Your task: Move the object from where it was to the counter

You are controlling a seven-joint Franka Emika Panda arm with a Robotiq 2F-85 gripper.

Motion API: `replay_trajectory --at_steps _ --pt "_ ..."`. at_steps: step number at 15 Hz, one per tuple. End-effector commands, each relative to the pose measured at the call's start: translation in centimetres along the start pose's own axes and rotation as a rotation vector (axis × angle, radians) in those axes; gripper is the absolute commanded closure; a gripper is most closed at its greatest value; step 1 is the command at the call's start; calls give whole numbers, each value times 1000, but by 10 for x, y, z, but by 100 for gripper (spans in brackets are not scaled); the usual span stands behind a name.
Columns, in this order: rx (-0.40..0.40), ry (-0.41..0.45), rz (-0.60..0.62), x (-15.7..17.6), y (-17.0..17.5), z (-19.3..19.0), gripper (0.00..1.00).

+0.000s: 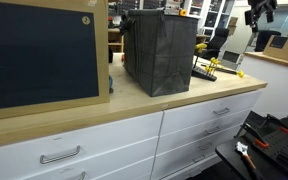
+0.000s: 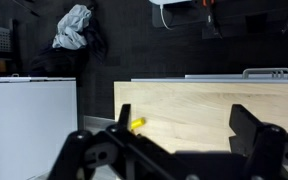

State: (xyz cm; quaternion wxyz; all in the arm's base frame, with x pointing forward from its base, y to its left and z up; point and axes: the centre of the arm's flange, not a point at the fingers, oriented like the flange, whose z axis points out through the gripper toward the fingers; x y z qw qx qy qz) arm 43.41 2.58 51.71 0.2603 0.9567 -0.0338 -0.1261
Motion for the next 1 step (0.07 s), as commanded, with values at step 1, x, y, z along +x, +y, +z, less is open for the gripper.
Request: replay_trajectory --at_steps 1 --pt "-1 -1 -1 0 0 0 0"
